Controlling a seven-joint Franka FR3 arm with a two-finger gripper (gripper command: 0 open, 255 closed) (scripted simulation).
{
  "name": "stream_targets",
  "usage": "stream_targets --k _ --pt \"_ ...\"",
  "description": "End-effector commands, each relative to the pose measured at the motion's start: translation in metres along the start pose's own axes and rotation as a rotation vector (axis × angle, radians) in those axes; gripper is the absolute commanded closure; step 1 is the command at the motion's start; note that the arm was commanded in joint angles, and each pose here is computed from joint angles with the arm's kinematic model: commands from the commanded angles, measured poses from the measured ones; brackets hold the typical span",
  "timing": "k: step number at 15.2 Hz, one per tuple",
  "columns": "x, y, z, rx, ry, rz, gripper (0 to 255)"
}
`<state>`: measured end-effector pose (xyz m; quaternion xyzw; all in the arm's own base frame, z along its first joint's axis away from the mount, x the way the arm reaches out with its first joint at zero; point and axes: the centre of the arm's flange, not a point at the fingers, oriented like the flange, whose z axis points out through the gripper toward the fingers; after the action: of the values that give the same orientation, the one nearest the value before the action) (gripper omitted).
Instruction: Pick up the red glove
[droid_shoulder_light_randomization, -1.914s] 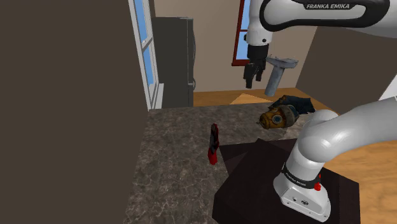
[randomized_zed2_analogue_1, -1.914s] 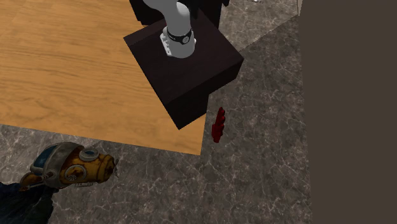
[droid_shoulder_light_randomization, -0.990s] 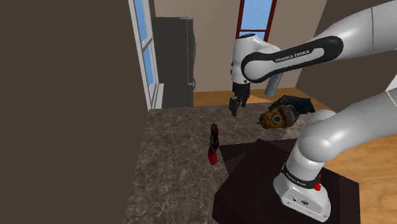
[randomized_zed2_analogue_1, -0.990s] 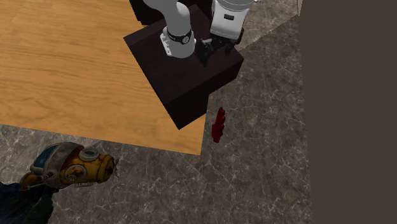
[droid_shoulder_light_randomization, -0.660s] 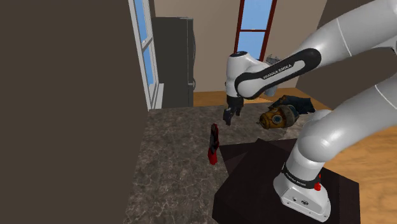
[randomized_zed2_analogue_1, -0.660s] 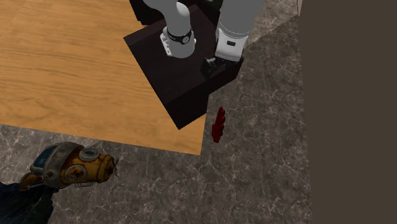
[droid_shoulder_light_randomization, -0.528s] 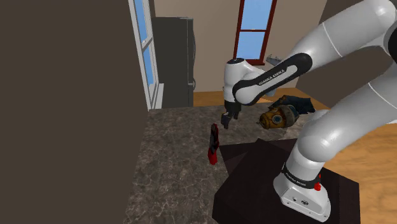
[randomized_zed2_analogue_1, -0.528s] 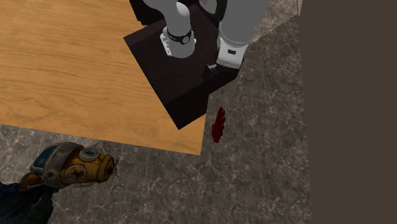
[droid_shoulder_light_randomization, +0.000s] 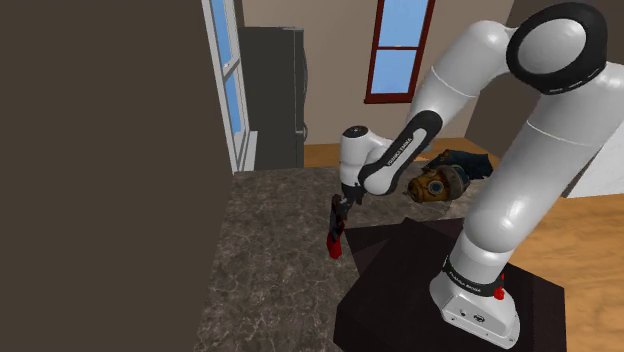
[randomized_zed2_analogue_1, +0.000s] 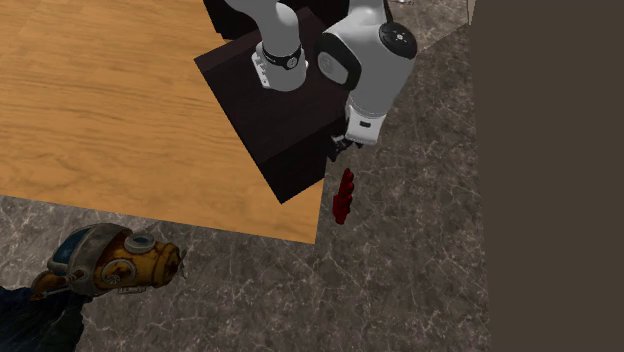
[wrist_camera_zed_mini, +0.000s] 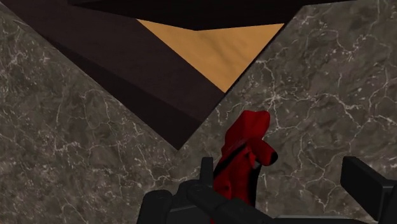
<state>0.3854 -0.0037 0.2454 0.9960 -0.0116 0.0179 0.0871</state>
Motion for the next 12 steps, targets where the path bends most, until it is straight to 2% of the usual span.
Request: stream_targets --k 1,4,12 --pt "0.009 -0.003 0.026 -0.005 0.01 0.0 0" --pt "0.02 -0.01 0.063 -0.018 0.022 0.001 0" --pt "0.02 -0.017 0.106 -0.02 0.024 0.002 0"
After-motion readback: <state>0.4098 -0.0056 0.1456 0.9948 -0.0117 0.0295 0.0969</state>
